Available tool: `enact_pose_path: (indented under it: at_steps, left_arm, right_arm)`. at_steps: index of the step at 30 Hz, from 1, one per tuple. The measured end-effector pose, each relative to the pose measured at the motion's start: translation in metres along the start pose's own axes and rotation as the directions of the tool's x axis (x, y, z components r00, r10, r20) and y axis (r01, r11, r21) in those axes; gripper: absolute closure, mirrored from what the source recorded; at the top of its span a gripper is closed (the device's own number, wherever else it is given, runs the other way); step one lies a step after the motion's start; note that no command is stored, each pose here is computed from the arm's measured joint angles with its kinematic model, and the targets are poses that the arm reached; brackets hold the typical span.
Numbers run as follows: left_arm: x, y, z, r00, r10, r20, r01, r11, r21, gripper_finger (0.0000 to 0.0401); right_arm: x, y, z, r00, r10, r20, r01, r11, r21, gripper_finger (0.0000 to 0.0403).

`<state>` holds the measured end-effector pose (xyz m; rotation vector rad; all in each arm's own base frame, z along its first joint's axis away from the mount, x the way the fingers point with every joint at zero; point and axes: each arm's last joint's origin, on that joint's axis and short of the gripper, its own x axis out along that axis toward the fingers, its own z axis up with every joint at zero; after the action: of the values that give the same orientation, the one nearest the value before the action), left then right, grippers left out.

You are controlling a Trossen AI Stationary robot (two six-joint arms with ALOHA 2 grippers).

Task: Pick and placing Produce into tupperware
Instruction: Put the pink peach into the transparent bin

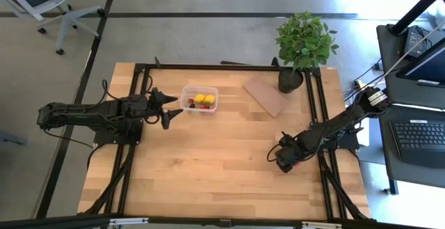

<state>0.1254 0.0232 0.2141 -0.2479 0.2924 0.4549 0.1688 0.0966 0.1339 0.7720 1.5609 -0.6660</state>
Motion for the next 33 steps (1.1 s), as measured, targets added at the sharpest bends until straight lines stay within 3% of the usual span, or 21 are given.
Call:
enact_pose_path:
  at_steps: [6, 9, 12, 14, 17, 21, 24, 27, 30, 33]
  left_arm:
    - [0.000, 0.000, 0.000, 1.000, 0.000, 0.000, 0.000, 1.000, 0.000, 0.0110]
    - [0.000, 0.000, 0.000, 1.000, 0.000, 0.000, 0.000, 1.000, 0.000, 0.0110]
    - [0.000, 0.000, 0.000, 1.000, 0.000, 0.000, 0.000, 1.000, 0.000, 0.0110]
    - [0.000, 0.000, 0.000, 1.000, 0.000, 0.000, 0.000, 1.000, 0.000, 0.0110]
    - [0.000, 0.000, 0.000, 1.000, 0.000, 0.000, 0.000, 1.000, 0.000, 0.0110]
    - [0.000, 0.000, 0.000, 1.000, 0.000, 0.000, 0.000, 1.000, 0.000, 0.0110]
    - [0.000, 0.000, 0.000, 1.000, 0.000, 0.000, 0.000, 1.000, 0.000, 0.0110]
    - [0.000, 0.000, 0.000, 1.000, 0.000, 0.000, 0.000, 1.000, 0.001, 0.0110]
    - [0.000, 0.000, 0.000, 1.000, 0.000, 0.000, 0.000, 1.000, 0.001, 0.0110]
    - [0.000, 0.000, 0.000, 1.000, 0.000, -0.002, 0.000, 1.000, 0.001, 0.0110]
  right_arm:
    - [-0.003, 0.005, 0.001, 1.000, 0.025, 0.013, -0.025, 1.000, -0.019, 0.0331]
    - [-0.018, 0.025, 0.008, 0.986, 0.160, 0.039, -0.155, 0.982, -0.109, 0.0333]
    - [-0.044, 0.047, 0.023, 0.944, 0.321, 0.079, -0.295, 0.925, -0.238, 0.0335]
    - [-0.068, 0.062, 0.038, 0.886, 0.445, 0.128, -0.383, 0.859, -0.339, 0.0335]
    - [-0.108, 0.074, 0.065, 0.784, 0.565, 0.257, -0.404, 0.779, -0.479, 0.0335]
    - [-0.170, 0.079, 0.106, 0.564, 0.704, 0.430, -0.368, 0.681, -0.633, 0.0334]
    - [-0.219, 0.073, 0.133, 0.405, 0.742, 0.534, -0.285, 0.658, -0.697, 0.0335]
    - [-0.263, 0.066, 0.156, 0.292, 0.734, 0.613, -0.177, 0.671, -0.720, 0.0338]
    - [-0.291, 0.067, 0.178, 0.244, 0.714, 0.656, -0.096, 0.691, -0.716, 0.0342]
    - [-0.301, 0.076, 0.202, 0.282, 0.684, 0.673, -0.030, 0.707, -0.706, 0.0344]
